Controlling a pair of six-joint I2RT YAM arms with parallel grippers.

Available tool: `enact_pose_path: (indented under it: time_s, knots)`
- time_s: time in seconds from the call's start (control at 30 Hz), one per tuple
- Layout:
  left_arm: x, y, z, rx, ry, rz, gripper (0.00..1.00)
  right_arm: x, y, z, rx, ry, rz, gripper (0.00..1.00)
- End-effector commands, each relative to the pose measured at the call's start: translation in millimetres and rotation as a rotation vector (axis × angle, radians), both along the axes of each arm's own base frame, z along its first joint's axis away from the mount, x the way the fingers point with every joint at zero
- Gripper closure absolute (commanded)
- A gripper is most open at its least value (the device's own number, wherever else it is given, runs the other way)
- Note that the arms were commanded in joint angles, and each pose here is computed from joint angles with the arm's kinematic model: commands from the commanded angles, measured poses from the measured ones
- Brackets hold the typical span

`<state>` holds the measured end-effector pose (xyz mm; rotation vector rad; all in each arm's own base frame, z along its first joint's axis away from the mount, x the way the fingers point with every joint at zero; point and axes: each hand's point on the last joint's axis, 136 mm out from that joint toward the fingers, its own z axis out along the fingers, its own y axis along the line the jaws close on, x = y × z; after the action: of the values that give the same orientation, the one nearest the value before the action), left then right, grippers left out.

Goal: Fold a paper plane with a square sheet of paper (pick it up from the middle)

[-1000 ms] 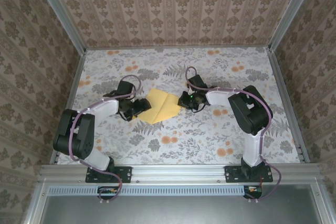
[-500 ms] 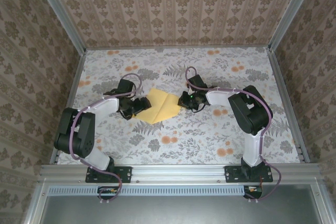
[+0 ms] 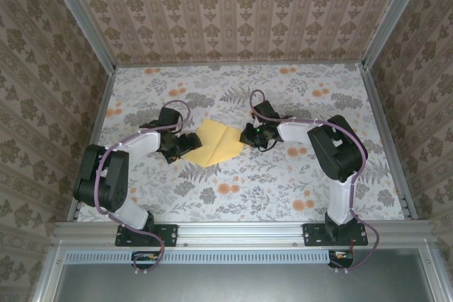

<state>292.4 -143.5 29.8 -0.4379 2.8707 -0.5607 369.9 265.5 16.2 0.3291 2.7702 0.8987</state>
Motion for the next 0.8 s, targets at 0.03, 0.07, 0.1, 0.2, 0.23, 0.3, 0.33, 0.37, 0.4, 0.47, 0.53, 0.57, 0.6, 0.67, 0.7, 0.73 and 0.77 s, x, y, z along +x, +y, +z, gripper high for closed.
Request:
enact_pose_path:
  time_s: [0.03,0.07,0.1,0.2,0.23,0.3,0.33,0.37,0.4,0.47,0.53,0.57,0.6,0.67,0.7,0.73,0.77]
  knots:
    - [7.2,-30.1,6.6,-0.183,-0.053,-0.053,0.16,-16.4,-11.3,-24.9,-0.082,0.079,0.005,0.89]
    - [8.3,-34.8,11.5,-0.215,-0.069,-0.064,0.17,-16.2,-11.4,-24.5,-0.080,0.078,0.005,0.89]
    - [9.8,-38.4,15.2,-0.242,-0.085,-0.073,0.17,-16.4,-11.4,-24.5,-0.081,0.079,0.006,0.89]
    - [12.3,-50.5,30.5,-0.334,-0.125,-0.102,0.18,-16.2,-11.4,-24.3,-0.080,0.078,0.006,0.89]
    - [12.3,-54.5,35.2,-0.361,-0.135,-0.112,0.18,-16.5,-11.4,-24.8,-0.080,0.080,0.006,0.89]
    - [12.7,-58.3,41.5,-0.391,-0.150,-0.125,0.18,-15.9,-10.8,-24.2,-0.077,0.078,0.005,0.89]
    - [12.6,-58.7,43.7,-0.394,-0.157,-0.130,0.18,-16.1,-10.5,-24.0,-0.077,0.078,0.005,0.89]
    - [12.6,-59.4,45.3,-0.399,-0.163,-0.136,0.18,-15.6,-10.3,-23.7,-0.075,0.077,0.006,0.89]
    - [12.4,-59.9,46.8,-0.403,-0.169,-0.141,0.19,-15.2,-10.2,-23.6,-0.075,0.076,0.005,0.89]
    - [12.5,-62.3,49.9,-0.418,-0.180,-0.155,0.19,-15.7,-10.3,-23.8,-0.075,0.077,0.006,0.89]
    - [12.0,-64.7,51.6,-0.429,-0.187,-0.171,0.19,-16.2,-10.7,-24.4,-0.076,0.080,0.005,0.89]
    - [9.6,-68.5,53.8,-0.451,-0.184,-0.191,0.19,-16.1,-10.4,-24.5,-0.075,0.081,0.005,0.89]
    - [9.2,-70.7,56.0,-0.462,-0.187,-0.202,0.19,-16.1,-10.3,-24.4,-0.074,0.080,0.005,0.89]
    - [6.1,-77.1,59.7,-0.486,-0.194,-0.232,0.19,-16.1,-9.8,-23.7,-0.072,0.079,0.008,0.89]
    - [5.1,-80.7,62.4,-0.498,-0.199,-0.247,0.19,-15.8,-9.4,-23.2,-0.070,0.077,0.009,0.89]
    - [3.1,-85.4,65.3,-0.510,-0.204,-0.268,0.19,-16.1,-9.1,-22.7,-0.068,0.078,0.010,0.89]
    - [0.9,-90.6,68.0,-0.522,-0.207,-0.288,0.19,-15.8,-8.5,-21.9,-0.065,0.077,0.012,0.89]
